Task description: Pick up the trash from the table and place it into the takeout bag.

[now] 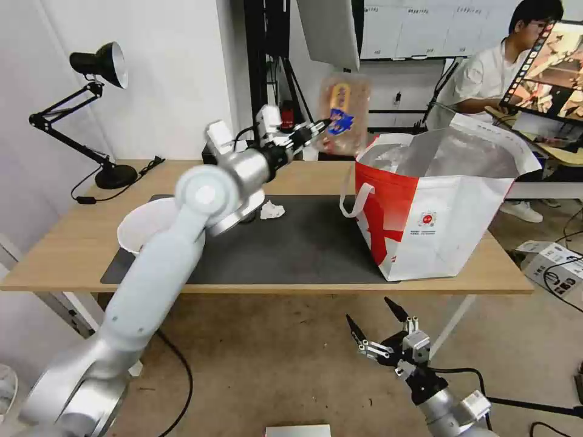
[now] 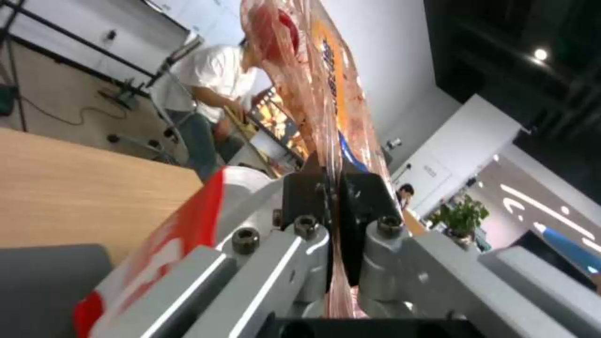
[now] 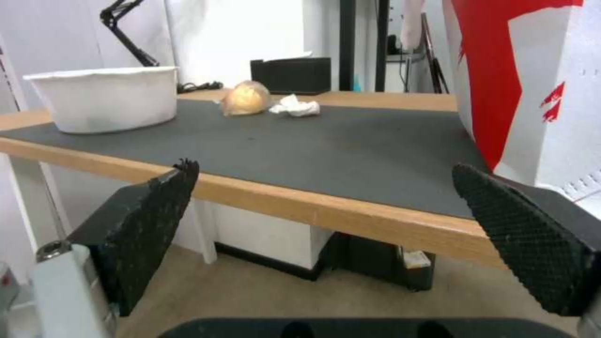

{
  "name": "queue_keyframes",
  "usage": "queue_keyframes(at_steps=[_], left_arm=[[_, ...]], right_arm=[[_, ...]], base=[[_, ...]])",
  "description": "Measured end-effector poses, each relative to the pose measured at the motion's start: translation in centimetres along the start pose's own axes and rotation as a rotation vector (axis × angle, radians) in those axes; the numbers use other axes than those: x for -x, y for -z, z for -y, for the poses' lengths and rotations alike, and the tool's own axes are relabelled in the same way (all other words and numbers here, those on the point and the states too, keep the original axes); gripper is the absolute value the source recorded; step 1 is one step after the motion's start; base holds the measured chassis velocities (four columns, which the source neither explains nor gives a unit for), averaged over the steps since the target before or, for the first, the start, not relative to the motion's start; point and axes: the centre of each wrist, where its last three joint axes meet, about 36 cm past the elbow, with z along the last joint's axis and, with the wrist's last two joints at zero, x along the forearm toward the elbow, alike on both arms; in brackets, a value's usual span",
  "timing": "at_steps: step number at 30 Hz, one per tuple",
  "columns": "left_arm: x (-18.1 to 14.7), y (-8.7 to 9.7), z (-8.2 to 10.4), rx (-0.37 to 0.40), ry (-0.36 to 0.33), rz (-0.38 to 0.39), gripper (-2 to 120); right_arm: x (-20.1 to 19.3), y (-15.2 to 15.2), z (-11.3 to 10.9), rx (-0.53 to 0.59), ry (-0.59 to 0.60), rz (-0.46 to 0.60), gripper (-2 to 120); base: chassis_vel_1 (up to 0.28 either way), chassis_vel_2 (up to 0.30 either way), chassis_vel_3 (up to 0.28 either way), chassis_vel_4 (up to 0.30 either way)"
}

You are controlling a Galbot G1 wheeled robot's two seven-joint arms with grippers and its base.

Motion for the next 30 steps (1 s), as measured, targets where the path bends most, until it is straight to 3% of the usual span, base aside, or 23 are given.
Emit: queue_keyframes(at_steps=[5, 9, 15, 21, 27, 30], left_arm=[[2.9, -0.6, 1.0, 0.013, -0.009, -0.022, 1], [6.8, -3.4, 1.5, 0.101, 0.033, -0.058, 1], [9.3, -6.4, 2.3, 0.19, 0.07, -0.069, 1], [10.5, -7.0, 3.1, 0.217, 0.07, -0.074, 1], [10.4, -8.7, 2.4, 0.297, 0.094, -0.099, 1], [10.2, -9.5, 2.0, 0.296, 0.089, -0.11, 1]], right_arm=[[0.0, -0.1, -0.2, 0.005, 0.001, 0.001, 100], [0.1, -0.2, -0.6, 0.016, 0.009, -0.002, 100], [0.1, -0.3, -0.8, 0.02, 0.012, -0.004, 100], [0.2, -0.2, -0.9, 0.022, 0.012, -0.003, 100], [0.2, -0.3, -0.9, 0.026, 0.012, -0.003, 100], [0.3, -0.3, -1.0, 0.028, 0.012, -0.004, 100]], base=[[0.0, 0.0, 0.0, 0.0], [0.0, 0.0, 0.0, 0.0], [0.0, 0.0, 0.0, 0.0], [0.0, 0.0, 0.0, 0.0], [0.0, 0.0, 0.0, 0.0], [0.0, 0.0, 0.0, 0.0]])
